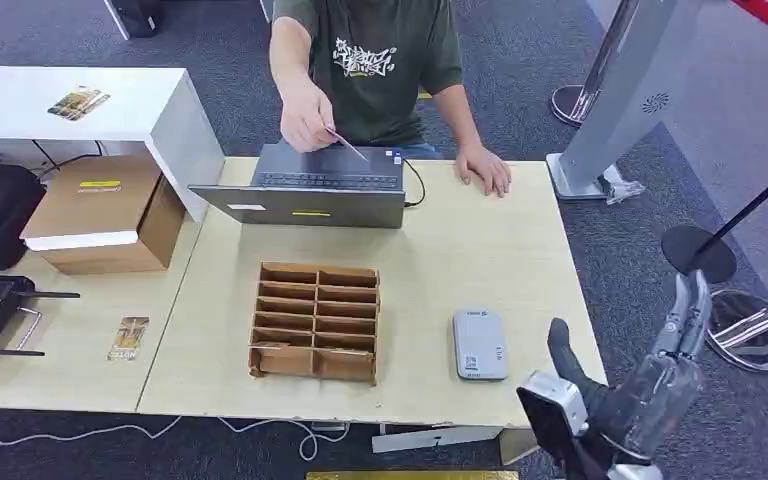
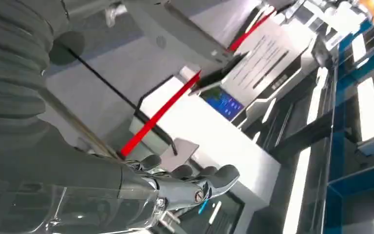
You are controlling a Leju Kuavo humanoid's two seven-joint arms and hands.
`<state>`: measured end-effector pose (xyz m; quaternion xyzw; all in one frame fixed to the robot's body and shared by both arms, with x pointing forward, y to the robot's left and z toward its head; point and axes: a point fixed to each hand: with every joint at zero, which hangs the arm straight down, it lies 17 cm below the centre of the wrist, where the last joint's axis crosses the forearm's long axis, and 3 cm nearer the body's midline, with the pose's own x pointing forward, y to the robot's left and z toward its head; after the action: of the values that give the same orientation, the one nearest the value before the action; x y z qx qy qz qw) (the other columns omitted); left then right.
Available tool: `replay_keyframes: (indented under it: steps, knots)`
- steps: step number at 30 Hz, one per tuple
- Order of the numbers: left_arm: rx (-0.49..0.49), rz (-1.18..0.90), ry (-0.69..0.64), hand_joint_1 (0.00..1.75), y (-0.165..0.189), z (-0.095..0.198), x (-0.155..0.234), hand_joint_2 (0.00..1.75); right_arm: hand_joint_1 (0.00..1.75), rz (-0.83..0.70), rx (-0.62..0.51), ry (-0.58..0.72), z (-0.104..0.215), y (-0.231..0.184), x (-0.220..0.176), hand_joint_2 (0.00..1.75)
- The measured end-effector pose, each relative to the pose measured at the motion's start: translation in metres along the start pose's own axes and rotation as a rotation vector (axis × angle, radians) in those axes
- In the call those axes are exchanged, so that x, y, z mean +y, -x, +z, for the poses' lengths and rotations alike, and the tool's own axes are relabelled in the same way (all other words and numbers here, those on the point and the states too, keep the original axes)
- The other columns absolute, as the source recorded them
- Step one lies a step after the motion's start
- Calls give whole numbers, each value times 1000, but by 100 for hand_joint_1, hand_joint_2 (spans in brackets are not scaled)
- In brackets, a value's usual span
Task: Pass the card to the sensor for recognition and then transmit it.
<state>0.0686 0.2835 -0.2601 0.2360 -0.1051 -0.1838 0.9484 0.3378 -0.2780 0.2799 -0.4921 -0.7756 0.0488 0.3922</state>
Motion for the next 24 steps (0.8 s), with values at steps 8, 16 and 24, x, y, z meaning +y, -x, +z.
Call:
replay_keyframes:
  steps: [8,16,24]
  knots:
    - [-86,-117,-7,0,-14,-2,4,0,0,96,-75,-186,-95,-40,83,175]
    - [-99,-116,-24,0,-20,-3,6,0,0,93,-188,-307,-139,-94,138,175]
    - [-107,-122,-23,0,-25,-5,7,0,0,96,-241,-396,-152,-120,169,175]
